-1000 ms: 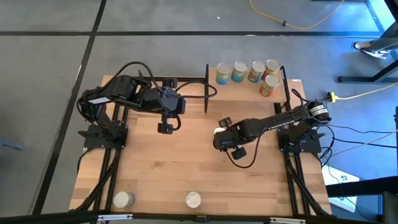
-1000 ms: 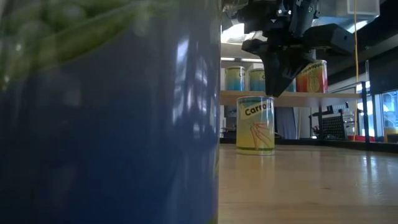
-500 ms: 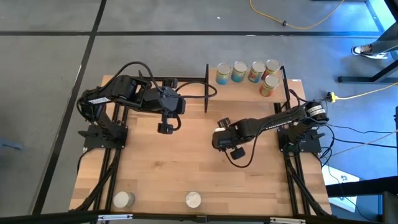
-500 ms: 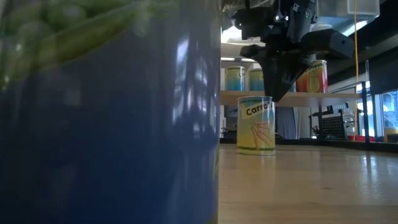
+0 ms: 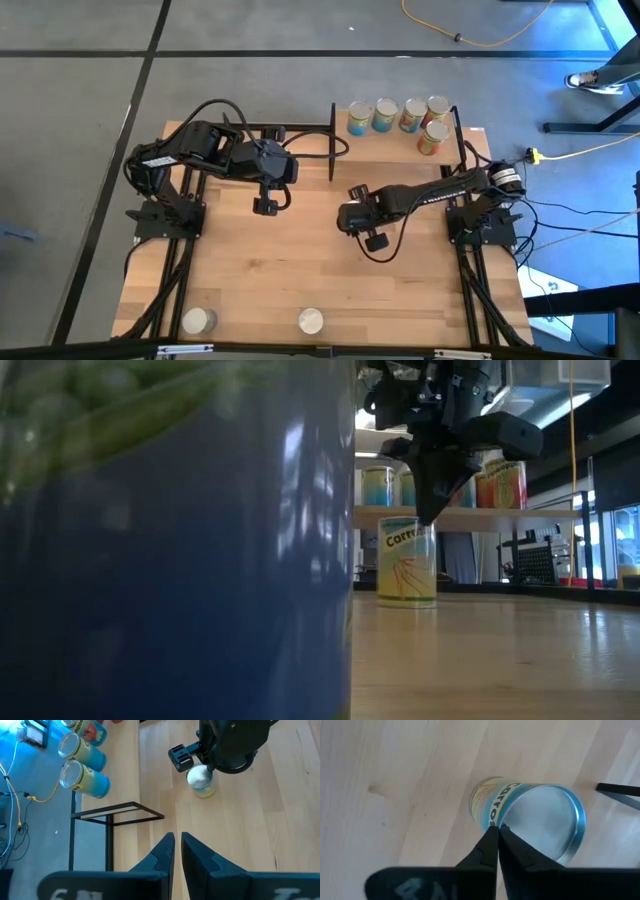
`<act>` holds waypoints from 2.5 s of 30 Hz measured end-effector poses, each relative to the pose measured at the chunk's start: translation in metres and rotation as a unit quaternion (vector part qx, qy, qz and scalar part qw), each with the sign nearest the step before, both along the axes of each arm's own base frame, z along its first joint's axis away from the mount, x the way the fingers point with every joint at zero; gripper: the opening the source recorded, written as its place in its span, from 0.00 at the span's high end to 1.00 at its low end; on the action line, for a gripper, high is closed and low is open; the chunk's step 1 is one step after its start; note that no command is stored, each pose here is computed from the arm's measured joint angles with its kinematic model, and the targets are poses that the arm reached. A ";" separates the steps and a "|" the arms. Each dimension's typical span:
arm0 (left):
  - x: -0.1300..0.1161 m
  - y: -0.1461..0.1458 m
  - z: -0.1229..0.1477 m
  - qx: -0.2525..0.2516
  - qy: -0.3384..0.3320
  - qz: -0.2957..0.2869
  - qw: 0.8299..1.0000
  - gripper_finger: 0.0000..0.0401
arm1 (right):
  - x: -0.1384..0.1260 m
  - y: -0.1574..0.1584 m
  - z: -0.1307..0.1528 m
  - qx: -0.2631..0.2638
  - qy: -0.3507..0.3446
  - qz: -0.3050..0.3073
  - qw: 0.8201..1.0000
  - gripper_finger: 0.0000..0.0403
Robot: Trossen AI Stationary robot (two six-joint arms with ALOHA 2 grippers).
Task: Pick and place cans onto a shelf
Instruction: Put the canned carrots on the shelf
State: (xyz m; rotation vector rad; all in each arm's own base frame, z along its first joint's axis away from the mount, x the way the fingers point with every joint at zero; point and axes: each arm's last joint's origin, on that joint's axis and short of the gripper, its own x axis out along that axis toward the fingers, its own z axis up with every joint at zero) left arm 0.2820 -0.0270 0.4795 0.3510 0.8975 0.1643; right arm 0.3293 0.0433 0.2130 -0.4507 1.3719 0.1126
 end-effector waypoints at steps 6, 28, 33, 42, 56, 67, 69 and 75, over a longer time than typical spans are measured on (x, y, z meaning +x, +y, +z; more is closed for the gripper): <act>0.000 0.000 0.000 0.000 0.000 0.000 1.000 0.93 | 0.001 -0.001 -0.002 -0.017 -0.002 -0.002 1.000 0.99; 0.000 0.000 0.000 0.000 0.000 0.000 1.000 0.93 | -0.017 -0.006 0.108 -0.102 0.024 -0.048 0.993 1.00; 0.000 0.000 0.000 0.000 0.000 0.000 1.000 0.93 | -0.029 -0.011 0.143 -0.126 0.001 -0.079 0.989 1.00; 0.000 0.000 0.000 0.003 0.001 -0.003 1.000 0.93 | -0.074 -0.036 0.191 -0.131 -0.099 -0.154 0.974 1.00; 0.000 0.000 0.000 0.003 0.001 -0.002 1.000 0.93 | -0.112 -0.106 0.209 -0.040 -0.125 -0.313 0.941 1.00; 0.000 0.000 0.000 0.003 0.001 -0.002 1.000 0.93 | -0.121 -0.145 0.204 0.009 -0.109 -0.364 0.925 1.00; 0.000 0.000 0.000 0.003 0.001 -0.002 1.000 0.93 | -0.118 -0.151 0.201 0.007 -0.103 -0.364 0.926 1.00; 0.000 0.000 0.000 0.003 0.001 -0.002 1.000 0.93 | -0.107 -0.165 0.191 0.004 -0.088 -0.367 0.926 1.00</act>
